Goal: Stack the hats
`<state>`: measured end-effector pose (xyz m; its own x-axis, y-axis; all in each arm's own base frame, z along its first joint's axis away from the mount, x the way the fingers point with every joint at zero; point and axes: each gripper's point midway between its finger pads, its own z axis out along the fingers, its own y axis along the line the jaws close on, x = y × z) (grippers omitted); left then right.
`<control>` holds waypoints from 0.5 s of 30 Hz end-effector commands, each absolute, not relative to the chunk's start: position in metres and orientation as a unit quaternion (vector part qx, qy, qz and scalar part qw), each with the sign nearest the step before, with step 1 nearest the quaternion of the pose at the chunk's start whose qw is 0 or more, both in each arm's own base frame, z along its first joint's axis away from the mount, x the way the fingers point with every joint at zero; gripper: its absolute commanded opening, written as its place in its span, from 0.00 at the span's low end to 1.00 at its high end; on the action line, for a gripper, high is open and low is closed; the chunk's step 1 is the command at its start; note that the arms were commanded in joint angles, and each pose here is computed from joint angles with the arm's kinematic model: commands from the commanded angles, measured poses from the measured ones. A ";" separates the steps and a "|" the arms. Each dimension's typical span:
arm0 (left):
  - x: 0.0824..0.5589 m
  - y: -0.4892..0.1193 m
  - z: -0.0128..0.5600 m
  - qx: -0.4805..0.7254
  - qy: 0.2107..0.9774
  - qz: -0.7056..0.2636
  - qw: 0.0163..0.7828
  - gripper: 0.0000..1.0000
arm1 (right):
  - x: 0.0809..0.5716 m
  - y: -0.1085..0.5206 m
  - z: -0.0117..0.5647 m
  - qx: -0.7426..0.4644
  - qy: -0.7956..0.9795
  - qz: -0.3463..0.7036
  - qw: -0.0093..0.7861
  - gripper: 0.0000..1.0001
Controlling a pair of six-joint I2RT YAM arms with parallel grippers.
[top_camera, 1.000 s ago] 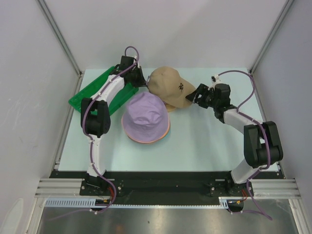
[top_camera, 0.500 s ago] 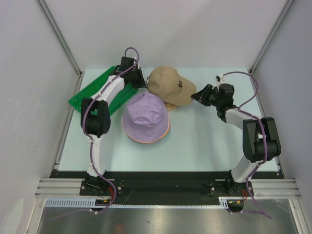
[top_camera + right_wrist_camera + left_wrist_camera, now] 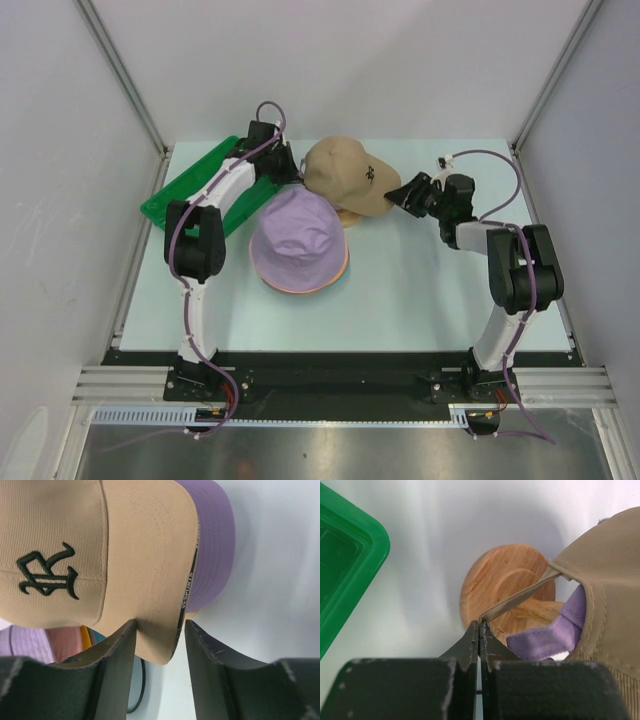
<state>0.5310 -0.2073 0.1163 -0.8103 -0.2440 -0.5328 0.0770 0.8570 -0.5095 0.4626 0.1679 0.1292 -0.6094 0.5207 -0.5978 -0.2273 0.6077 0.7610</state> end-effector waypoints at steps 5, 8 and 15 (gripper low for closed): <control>0.530 -0.202 0.144 -0.053 0.905 -0.264 0.329 0.00 | 0.491 0.164 0.152 0.088 0.755 0.456 0.463 0.17; 0.529 -0.198 0.140 -0.062 0.907 -0.257 0.328 0.00 | 0.495 0.160 0.138 0.105 0.773 0.444 0.440 0.00; 0.534 -0.193 0.142 -0.070 0.905 -0.249 0.337 0.00 | 0.496 0.149 0.093 0.149 0.829 0.391 0.372 0.00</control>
<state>0.5329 -0.2030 0.1100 -0.8040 -0.2667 -0.5315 0.0457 0.8635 -0.5023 0.4926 0.1693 0.1461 -0.6337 0.5282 -0.5652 -0.2438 0.5570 0.7939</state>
